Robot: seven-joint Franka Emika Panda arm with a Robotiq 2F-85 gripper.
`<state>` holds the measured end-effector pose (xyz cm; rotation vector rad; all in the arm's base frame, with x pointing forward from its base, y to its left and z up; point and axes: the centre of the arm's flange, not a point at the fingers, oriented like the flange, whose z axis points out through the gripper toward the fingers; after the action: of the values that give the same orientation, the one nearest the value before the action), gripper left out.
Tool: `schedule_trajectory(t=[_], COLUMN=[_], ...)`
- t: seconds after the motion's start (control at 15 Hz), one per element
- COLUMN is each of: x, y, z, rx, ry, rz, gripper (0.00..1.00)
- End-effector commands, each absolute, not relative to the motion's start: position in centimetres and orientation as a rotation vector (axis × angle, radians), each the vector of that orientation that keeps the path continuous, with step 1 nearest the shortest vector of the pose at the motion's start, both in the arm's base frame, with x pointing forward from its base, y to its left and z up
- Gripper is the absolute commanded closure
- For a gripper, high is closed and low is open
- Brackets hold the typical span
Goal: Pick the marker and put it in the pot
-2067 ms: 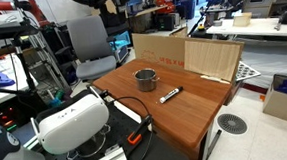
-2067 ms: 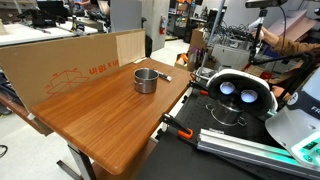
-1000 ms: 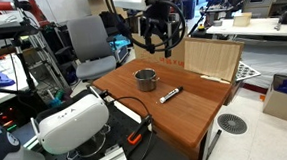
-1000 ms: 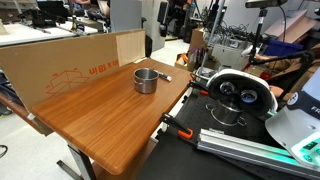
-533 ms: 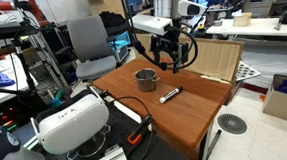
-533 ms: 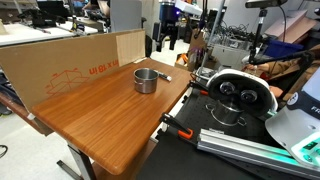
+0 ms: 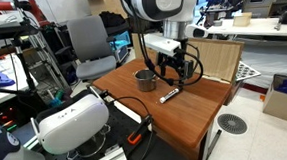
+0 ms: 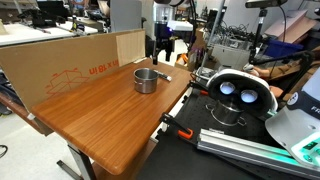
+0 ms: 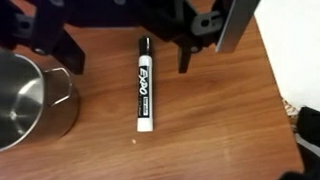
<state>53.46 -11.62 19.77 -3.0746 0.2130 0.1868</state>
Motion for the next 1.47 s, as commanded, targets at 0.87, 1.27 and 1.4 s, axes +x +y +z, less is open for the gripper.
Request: schedule_trajectory(t=[0.87,1.27,1.4], x=[56.3,56.7,56.8], y=[-11.8,-11.8,-11.7], z=[13.0,13.6,13.8], rx=[-3.128,-3.117,-3.119], ry=[0.256,0.257,0.256], rz=[0.171,0.137,0.124], gripper=[0.35,0.79,0.94])
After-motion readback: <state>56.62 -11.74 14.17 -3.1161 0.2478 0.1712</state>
